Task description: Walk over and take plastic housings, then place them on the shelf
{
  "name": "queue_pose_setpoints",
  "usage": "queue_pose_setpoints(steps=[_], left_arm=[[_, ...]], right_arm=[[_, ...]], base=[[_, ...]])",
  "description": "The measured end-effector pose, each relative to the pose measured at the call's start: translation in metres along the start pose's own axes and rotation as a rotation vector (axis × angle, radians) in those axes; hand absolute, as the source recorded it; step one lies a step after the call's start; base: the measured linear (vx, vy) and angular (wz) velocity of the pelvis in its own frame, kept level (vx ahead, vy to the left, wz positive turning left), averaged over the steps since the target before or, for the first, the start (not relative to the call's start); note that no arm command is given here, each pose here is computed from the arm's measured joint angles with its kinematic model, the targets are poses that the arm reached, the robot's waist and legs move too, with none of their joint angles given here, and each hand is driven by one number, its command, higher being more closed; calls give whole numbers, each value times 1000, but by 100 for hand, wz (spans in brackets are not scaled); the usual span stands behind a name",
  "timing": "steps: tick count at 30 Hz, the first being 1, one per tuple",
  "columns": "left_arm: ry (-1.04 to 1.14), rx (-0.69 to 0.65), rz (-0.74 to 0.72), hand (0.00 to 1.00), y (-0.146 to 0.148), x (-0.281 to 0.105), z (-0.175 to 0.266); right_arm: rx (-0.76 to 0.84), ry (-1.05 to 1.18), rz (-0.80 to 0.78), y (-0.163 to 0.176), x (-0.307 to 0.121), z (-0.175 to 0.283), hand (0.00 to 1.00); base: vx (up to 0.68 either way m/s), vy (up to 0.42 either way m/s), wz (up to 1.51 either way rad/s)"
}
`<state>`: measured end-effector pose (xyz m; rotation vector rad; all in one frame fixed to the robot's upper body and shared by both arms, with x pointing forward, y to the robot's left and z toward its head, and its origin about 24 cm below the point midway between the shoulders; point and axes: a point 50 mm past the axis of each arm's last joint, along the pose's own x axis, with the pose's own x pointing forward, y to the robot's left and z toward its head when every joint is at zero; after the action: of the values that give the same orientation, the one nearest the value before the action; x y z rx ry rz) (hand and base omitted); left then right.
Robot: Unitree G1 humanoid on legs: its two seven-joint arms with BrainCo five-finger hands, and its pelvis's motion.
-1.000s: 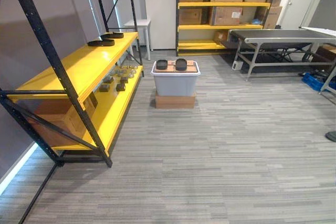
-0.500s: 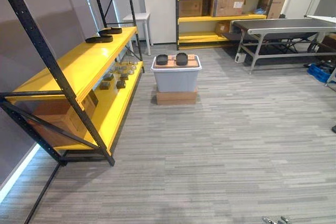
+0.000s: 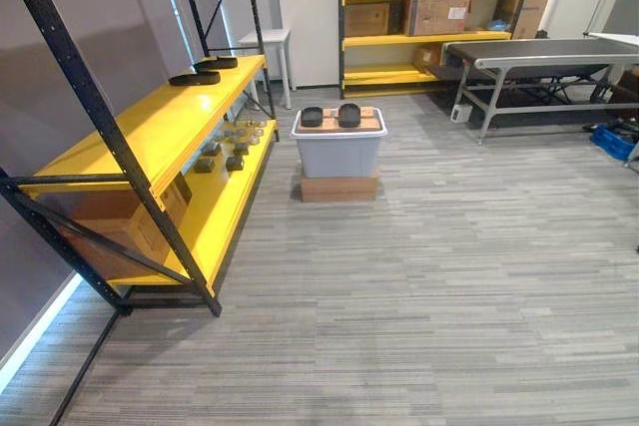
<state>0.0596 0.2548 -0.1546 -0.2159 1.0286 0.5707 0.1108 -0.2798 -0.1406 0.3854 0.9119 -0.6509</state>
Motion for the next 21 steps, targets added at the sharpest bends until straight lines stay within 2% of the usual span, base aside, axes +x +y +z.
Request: queue_pose_setpoints(steps=[13, 18, 21], left_arm=[[-16, 12, -41, 0, -12, 2, 6], [-1, 19, -62, 0, -19, 1, 2], [-37, 17, -77, 0, -27, 5, 17]], right_arm=[[-24, -4, 52, 20, 2, 2, 0], [-20, 12, 88, 31, -3, -16, 0], [-5, 49, 90, 33, -6, -29, 0]], base=[[13, 22, -6], [62, 107, 2], [314, -3, 35]])
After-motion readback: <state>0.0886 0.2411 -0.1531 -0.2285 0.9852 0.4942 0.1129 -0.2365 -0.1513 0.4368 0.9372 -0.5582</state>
